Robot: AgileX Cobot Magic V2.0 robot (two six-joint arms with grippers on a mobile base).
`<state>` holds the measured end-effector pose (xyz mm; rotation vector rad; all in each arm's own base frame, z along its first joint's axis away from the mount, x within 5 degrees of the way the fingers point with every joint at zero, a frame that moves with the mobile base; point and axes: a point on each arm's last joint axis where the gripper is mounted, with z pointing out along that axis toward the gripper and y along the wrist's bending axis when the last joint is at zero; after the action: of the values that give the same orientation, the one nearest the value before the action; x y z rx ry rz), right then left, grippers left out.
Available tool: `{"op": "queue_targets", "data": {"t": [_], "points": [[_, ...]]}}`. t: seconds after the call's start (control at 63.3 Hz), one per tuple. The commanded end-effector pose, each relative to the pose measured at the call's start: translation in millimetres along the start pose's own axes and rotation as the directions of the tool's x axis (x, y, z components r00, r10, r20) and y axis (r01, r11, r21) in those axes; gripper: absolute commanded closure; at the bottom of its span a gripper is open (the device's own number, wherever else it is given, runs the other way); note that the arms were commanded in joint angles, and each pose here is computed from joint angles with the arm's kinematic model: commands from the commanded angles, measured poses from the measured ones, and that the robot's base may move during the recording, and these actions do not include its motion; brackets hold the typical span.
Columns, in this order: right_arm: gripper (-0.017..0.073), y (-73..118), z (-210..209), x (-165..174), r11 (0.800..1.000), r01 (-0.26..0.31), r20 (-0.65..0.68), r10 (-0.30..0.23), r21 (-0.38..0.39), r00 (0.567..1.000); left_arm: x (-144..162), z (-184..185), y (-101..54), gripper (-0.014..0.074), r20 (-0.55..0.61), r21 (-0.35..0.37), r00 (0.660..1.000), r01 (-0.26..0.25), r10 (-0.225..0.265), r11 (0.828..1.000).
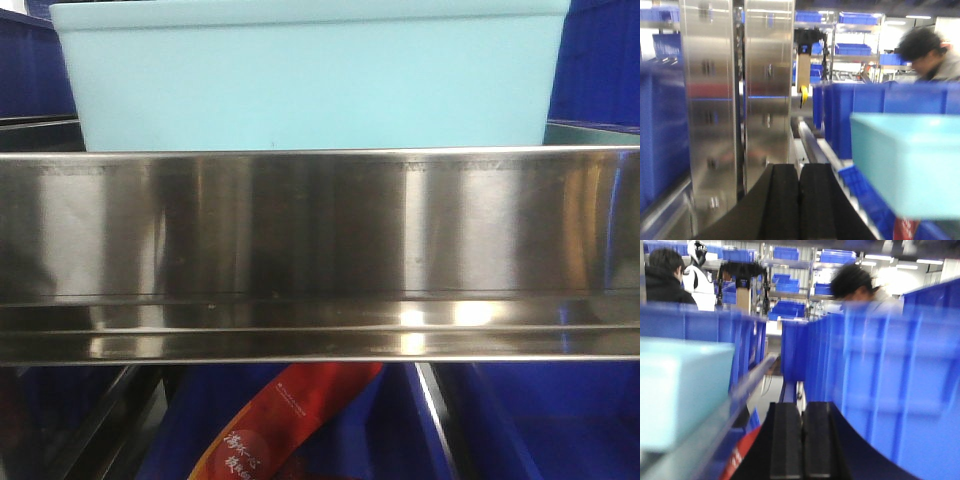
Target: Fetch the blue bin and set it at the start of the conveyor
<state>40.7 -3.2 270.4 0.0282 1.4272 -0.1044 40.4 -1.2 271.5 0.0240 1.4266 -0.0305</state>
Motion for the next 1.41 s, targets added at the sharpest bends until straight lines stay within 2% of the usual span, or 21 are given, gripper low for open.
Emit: {"op": "queue_targets", "data": {"t": [0.0,0.126,0.19,0.379,0.505,0.663,0.742,0.821,0.884,0.979,1.169,1.279,1.342,1.39], "points": [[0.0725,-0.7,-3,-23,1.0,0.005,-0.02,-0.005,-0.006,1.0,-23,-3,0.3,0.0704,-0.016,-0.002,1.0,-0.008,0.008,1.0],[0.0725,-1.7,5,-52,1.0,0.004,-0.124,-0.006,-0.015,0.992,-52,5,0.5,0.0704,-0.072,-0.004,0.997,-0.007,0.007,1.0],[0.0725,-2.2,15,-68,1.0,0.003,-0.206,-0.008,-0.021,0.979,-70,20,0.6,0.0704,-0.146,-0.006,0.989,-0.008,0.007,1.0],[0.0725,-3.3,54,-99,0.999,-0.001,-0.373,-0.011,-0.032,0.928,-93,69,0.7,0.0704,-0.381,-0.01,0.925,-0.01,0.006,1.0],[0.0725,-3.8,79,-112,0.999,-0.002,-0.417,-0.013,-0.035,0.909,-99,99,0.4,0.0704,-0.427,-0.009,0.904,-0.009,0.004,1.0],[0.0725,-4.3,99,-120,0.999,-0.002,-0.397,-0.011,-0.032,0.918,-95,122,-0.2,0.0704,-0.447,-0.007,0.894,-0.003,0.0,1.0],[0.0725,-2.6,102,-118,0.999,-0.033,-0.409,0.015,-0.038,0.912,-91,127,-1.7,0.0704,-0.464,-0.006,0.885,0.029,-0.029,1.0],[0.0725,-1.4,104,-121,0.997,-0.063,-0.376,0.044,-0.041,0.925,-95,132,-3.3,0.0704,-0.45,-0.005,0.891,0.067,-0.062,0.998],[0.0725,0.1,109,-122,0.994,-0.095,-0.388,0.07,-0.046,0.919,-102,134,-5.4,0.0704,-0.441,0.009,0.896,0.071,-0.06,0.997],[0.0725,4.1,115,-128,0.987,-0.146,-0.447,0.101,-0.067,0.889,-118,138,-12.8,0.0704,-0.423,0.056,0.905,0.078,-0.047,0.995],[0.0722,21.2,135,-143,0.972,-0.142,-0.46,0.04,-0.188,0.887,-144,153,-40.6,0.0704,-0.383,0.216,0.923,0.047,0.041,0.975],[0.0722,40.3,151,-145,0.947,-0.156,-0.477,0.004,-0.281,0.879,-144,173,-63.2,0.0704,-0.408,0.299,0.91,0.055,0.076,0.953],[0.0722,50.9,163,-144,0.935,-0.171,-0.498,-0.008,-0.312,0.867,-140,186,-72.3,0.0704,-0.443,0.309,0.893,0.072,0.077,0.948],[0.0721,57.3,173,-141,0.929,-0.204,-0.525,0.013,-0.309,0.851,-138,196,-76.4,0.0704,-0.477,0.297,0.877,0.096,0.061,0.95]]}}
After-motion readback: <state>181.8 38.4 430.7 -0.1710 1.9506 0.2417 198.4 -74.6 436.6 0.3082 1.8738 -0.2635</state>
